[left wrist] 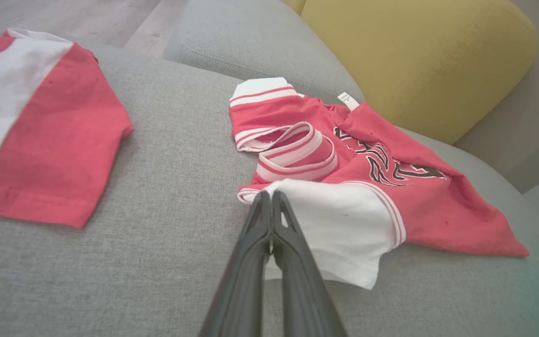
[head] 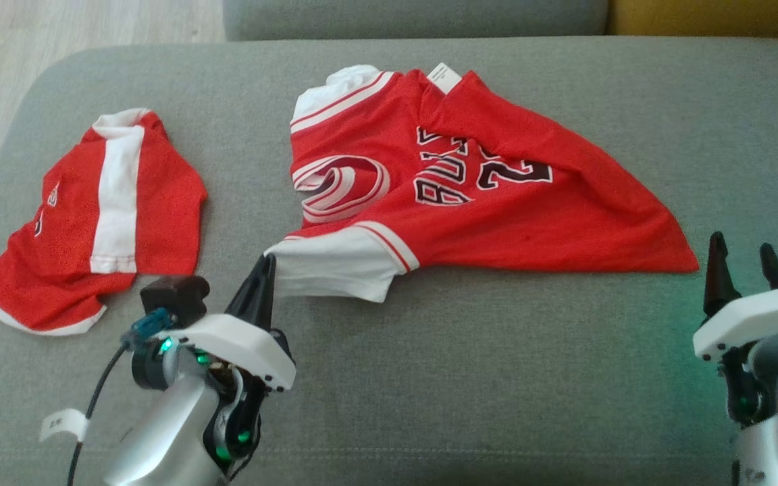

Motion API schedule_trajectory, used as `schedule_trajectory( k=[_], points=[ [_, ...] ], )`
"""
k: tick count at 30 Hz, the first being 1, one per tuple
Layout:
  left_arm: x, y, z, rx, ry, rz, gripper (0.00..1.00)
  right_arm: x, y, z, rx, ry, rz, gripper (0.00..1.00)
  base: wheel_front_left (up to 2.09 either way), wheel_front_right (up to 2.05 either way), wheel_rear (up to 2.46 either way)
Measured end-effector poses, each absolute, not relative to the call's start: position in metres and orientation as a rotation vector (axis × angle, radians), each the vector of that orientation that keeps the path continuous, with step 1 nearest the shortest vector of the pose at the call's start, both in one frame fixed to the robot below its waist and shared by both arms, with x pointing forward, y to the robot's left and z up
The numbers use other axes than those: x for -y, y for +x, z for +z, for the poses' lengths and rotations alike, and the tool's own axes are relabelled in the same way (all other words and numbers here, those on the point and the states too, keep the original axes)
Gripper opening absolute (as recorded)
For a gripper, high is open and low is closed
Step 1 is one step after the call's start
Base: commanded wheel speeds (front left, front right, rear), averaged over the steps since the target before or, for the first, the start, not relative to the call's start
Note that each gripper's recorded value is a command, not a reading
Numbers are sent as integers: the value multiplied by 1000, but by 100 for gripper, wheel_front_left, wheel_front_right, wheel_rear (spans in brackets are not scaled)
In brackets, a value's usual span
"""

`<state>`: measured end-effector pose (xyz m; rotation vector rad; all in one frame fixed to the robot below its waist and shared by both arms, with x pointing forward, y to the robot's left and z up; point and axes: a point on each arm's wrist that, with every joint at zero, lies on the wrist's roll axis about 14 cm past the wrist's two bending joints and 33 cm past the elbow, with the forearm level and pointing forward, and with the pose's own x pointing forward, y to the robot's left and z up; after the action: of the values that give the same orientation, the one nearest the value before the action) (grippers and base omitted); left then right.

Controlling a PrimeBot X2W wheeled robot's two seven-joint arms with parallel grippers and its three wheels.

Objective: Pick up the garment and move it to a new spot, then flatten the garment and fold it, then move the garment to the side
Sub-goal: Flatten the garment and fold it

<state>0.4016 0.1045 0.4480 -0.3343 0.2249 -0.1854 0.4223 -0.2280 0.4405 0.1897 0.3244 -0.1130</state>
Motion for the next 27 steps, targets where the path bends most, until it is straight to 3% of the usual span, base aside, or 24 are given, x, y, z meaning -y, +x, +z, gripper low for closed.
schedule_trajectory(
  k=[13,26,27],
  points=[
    [-112,407,453,-200,-346,-159,0,220,428,377,-561,187,-127,100,0,0,0],
    [-109,410,453,-199,-351,-165,0,202,436,363,-607,241,-99,100,0,0,0],
    [-109,410,453,-199,-350,-164,0,201,437,363,-608,245,-97,59,0,0,0]
  ],
)
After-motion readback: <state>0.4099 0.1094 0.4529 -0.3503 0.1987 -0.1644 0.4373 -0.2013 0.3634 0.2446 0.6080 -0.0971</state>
